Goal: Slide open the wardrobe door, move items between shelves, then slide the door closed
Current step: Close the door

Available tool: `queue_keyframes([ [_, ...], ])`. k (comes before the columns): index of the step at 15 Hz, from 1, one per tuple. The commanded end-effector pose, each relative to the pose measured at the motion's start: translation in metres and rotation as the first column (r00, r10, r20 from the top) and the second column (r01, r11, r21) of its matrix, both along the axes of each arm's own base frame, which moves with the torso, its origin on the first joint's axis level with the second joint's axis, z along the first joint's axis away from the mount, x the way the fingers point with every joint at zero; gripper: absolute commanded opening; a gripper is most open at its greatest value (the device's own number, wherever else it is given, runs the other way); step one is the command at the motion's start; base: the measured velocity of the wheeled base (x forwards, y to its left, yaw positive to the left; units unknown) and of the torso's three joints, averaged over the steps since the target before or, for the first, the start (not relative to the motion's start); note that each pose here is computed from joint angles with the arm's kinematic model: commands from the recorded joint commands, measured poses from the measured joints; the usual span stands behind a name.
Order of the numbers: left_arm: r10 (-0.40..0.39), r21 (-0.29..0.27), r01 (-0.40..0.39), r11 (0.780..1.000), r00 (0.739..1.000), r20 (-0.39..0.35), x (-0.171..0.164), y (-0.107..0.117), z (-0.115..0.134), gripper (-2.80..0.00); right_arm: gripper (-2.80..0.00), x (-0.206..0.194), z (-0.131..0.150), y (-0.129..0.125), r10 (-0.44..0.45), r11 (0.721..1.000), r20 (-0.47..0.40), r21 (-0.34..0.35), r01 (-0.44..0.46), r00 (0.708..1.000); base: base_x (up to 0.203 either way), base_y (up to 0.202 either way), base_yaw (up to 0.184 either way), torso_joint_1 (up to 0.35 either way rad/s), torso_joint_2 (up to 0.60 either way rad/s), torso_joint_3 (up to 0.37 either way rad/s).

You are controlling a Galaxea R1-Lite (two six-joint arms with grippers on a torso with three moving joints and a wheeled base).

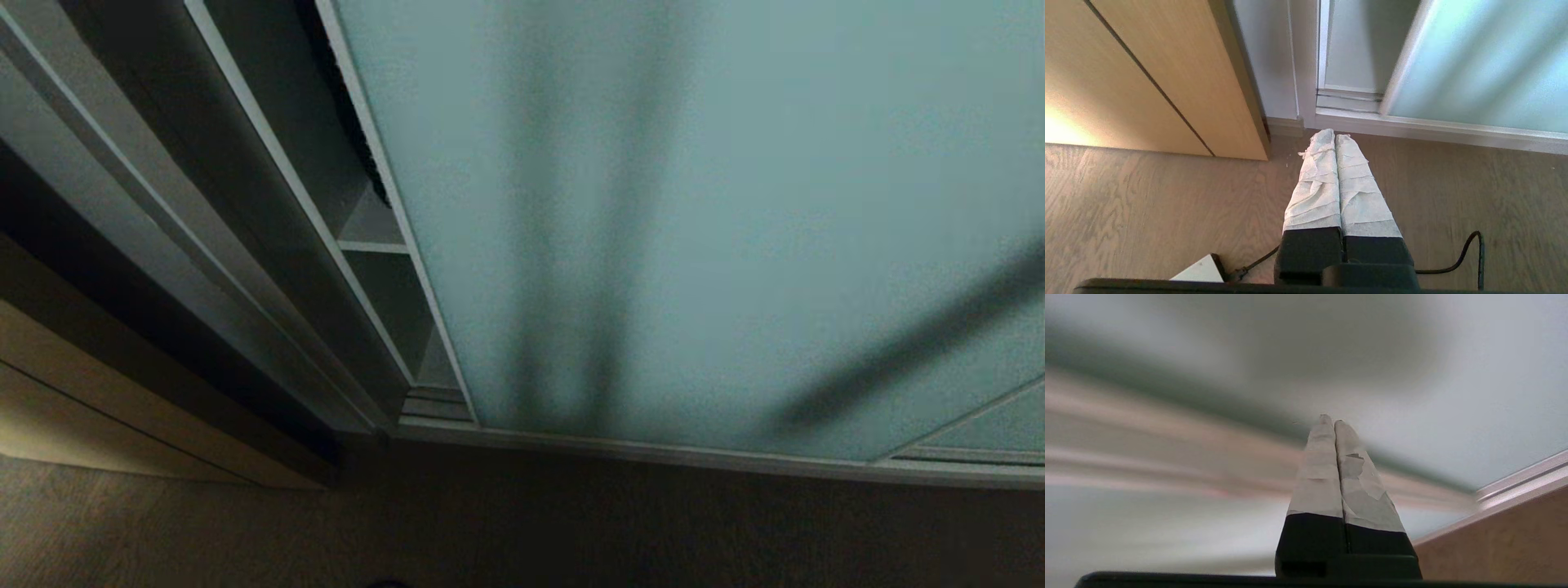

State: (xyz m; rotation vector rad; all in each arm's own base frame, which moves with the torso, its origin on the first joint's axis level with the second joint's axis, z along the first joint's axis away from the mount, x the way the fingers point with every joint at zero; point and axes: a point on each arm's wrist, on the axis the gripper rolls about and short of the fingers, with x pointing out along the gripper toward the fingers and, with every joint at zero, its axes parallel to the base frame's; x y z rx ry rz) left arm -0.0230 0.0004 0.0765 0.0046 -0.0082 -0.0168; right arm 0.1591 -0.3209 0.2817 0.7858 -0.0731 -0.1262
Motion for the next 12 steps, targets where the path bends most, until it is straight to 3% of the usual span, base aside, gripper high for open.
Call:
queue_keyframes([
  [1,0.0,0.0,0.0,1.0,1.0,0.0,0.0,0.0,0.0,-2.8,-2.8,-0.027,0.032,0.01,-0.058,0.993,0.045,-0.095,0.062,0.997,0.0,0.0,0.0,0.0,0.0,0.0],
  [2,0.001,0.0,-0.001,1.0,1.0,0.0,0.0,0.0,0.0,-2.8,-2.8,-0.042,0.051,0.014,-0.093,0.979,0.079,-0.174,0.106,0.992,0.0,0.0,0.0,0.0,0.0,0.0],
  [4,0.0,0.0,0.0,1.0,1.0,0.0,0.0,0.0,0.0,-2.8,-2.8,-0.074,0.087,0.033,-0.156,0.922,0.15,-0.332,0.199,0.976,0.0,0.0,0.0,0.0,0.0,0.0],
  [5,0.001,0.0,-0.001,1.0,1.0,0.0,0.0,0.0,0.0,-2.8,-2.8,-0.086,0.103,0.05,-0.17,0.883,0.183,-0.407,0.232,0.968,0.0,0.0,0.0,0.0,0.0,0.0],
  [6,0.0,0.0,0.0,1.0,1.0,0.0,0.0,0.0,0.0,-2.8,-2.8,-0.094,0.119,0.067,-0.178,0.821,0.235,-0.5,0.276,0.955,0.0,0.0,0.0,0.0,0.0,0.0],
  [9,0.0,0.0,0.0,1.0,1.0,0.0,0.0,0.0,0.0,-2.8,-2.8,-0.109,0.153,0.121,-0.251,0.683,0.393,-0.576,0.45,0.885,0.0,0.0,0.0,0.0,0.0,0.0],
  [12,0.0,0.0,0.0,1.0,1.0,0.0,0.0,0.0,0.0,-2.8,-2.8,-0.121,0.177,0.188,-0.224,0.586,0.47,-0.635,0.504,0.853,0.0,0.0,0.0,0.0,0.0,0.0],
])
